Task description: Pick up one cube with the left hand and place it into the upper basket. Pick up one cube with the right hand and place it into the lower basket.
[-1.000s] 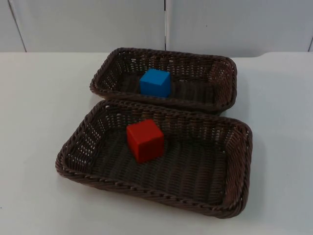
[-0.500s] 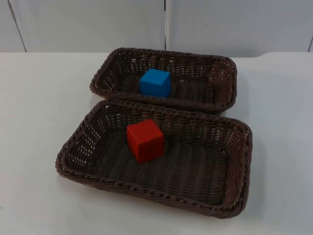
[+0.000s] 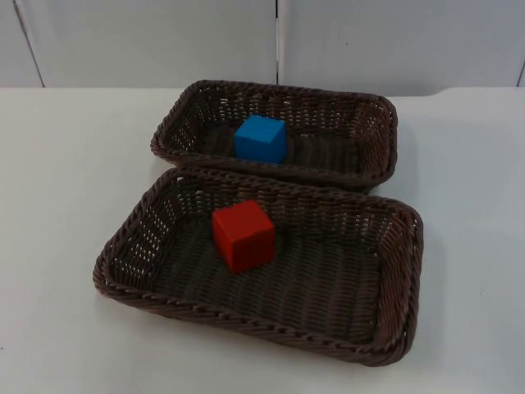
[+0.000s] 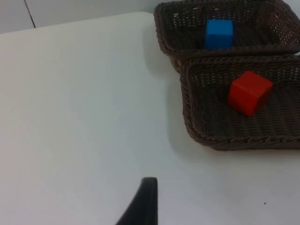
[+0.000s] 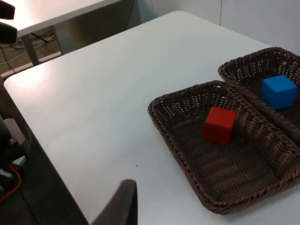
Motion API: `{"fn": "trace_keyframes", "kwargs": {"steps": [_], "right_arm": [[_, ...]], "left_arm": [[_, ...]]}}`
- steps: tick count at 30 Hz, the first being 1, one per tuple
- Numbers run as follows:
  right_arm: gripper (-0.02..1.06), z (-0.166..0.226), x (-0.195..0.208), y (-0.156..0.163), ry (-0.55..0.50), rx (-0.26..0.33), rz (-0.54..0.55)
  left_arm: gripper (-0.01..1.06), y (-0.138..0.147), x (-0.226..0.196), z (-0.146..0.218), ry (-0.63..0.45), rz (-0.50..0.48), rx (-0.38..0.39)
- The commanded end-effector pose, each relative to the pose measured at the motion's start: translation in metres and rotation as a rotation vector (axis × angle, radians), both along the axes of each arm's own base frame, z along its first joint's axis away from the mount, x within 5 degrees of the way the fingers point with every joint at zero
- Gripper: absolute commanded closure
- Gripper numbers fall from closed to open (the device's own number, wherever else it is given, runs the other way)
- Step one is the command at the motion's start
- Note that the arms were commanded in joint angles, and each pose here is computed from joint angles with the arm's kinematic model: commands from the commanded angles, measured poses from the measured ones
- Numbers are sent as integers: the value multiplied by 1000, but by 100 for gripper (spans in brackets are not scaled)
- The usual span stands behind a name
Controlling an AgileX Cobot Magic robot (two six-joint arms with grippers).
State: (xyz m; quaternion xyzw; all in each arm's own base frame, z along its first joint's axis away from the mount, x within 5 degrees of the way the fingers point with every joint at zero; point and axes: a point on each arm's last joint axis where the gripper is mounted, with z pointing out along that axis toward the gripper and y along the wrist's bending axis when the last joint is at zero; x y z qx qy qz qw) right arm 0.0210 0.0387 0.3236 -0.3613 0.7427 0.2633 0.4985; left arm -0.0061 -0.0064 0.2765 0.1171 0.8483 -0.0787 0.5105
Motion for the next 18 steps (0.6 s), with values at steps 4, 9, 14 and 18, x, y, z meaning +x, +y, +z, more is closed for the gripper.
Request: {"fn": "trace_keyframes", "kwargs": {"steps": [4,9,14,18], "right_arm": [[-1,-6,-16,-19,-13,-7,-9],[-1,-13,-25,-35,-11,-28,-62],[-1,-18,-34,-46,-25,-12,-81],[-1,-22,-36,-49,-7,-35,-80]], "left_arm": [[17,0,0,-2,6,-5,-3],[17,0,0,-2,6,-5,-3],[17,0,0,-2,6,-5,-3],[17,0,0,-2,6,-5,-3]]}}
